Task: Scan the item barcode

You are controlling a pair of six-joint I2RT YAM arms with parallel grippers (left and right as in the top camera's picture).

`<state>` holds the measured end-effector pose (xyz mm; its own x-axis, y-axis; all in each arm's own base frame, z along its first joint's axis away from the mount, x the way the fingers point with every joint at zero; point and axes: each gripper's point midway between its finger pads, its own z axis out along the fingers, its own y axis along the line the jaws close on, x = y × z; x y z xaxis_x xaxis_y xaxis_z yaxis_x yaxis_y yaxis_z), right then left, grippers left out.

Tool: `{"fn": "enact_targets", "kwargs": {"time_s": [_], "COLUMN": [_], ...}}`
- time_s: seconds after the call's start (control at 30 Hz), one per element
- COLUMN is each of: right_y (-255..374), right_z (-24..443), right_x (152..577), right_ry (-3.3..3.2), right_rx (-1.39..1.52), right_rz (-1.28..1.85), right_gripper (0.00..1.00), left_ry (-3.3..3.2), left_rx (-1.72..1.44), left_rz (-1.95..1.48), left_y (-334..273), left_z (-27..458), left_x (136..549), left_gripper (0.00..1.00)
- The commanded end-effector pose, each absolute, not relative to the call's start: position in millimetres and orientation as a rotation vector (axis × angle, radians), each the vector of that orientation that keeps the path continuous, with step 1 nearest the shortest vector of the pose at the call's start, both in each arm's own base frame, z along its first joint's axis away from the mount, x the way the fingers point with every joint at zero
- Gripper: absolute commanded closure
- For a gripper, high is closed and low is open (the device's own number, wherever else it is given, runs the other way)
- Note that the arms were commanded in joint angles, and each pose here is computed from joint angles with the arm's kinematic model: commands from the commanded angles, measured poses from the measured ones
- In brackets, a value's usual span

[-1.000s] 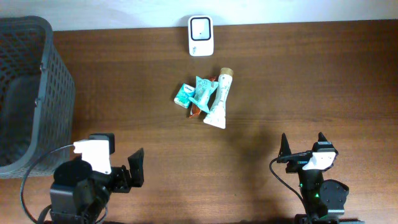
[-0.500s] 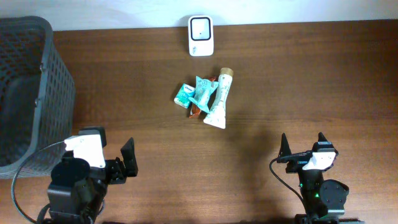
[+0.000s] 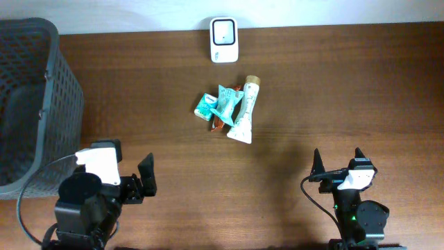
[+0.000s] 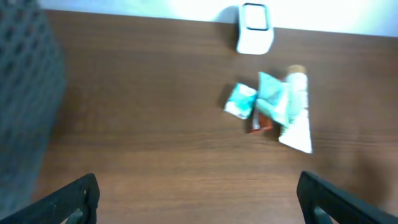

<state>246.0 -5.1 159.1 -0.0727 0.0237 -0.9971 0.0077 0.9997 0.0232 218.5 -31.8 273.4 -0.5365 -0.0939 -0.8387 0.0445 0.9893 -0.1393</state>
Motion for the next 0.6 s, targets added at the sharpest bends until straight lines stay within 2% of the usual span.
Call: {"fn": "enact_targets", "kwargs": {"time_s": [0.0,0.3,0.43,0.57], "right_y": [-4,-4,-4,-4], "right_z": [156,156,156,156], "right_x": [246,246,246,246], "right_ry": [1.646,1.646,1.646,1.646], "right_rx": [0.024,0.024,0.024,0.024], "right_rz": [0.019,0.018,0.018,0.018], "right_gripper": [0.01,0.01,0.01,0.01], "left_ry": [2.12,1.878,1.814,1.781], "left_rx": [0.002,-0.001,-0.01,-0.009], "left_rz": [-0.267,-0.28,-0.274,-0.278], "left_y": [-45,-34,-27,-25], "left_z": [275,317,320,322], "left_x": [215,168,140,130], "left_gripper": [0.01,0.01,0.01,0.01]}}
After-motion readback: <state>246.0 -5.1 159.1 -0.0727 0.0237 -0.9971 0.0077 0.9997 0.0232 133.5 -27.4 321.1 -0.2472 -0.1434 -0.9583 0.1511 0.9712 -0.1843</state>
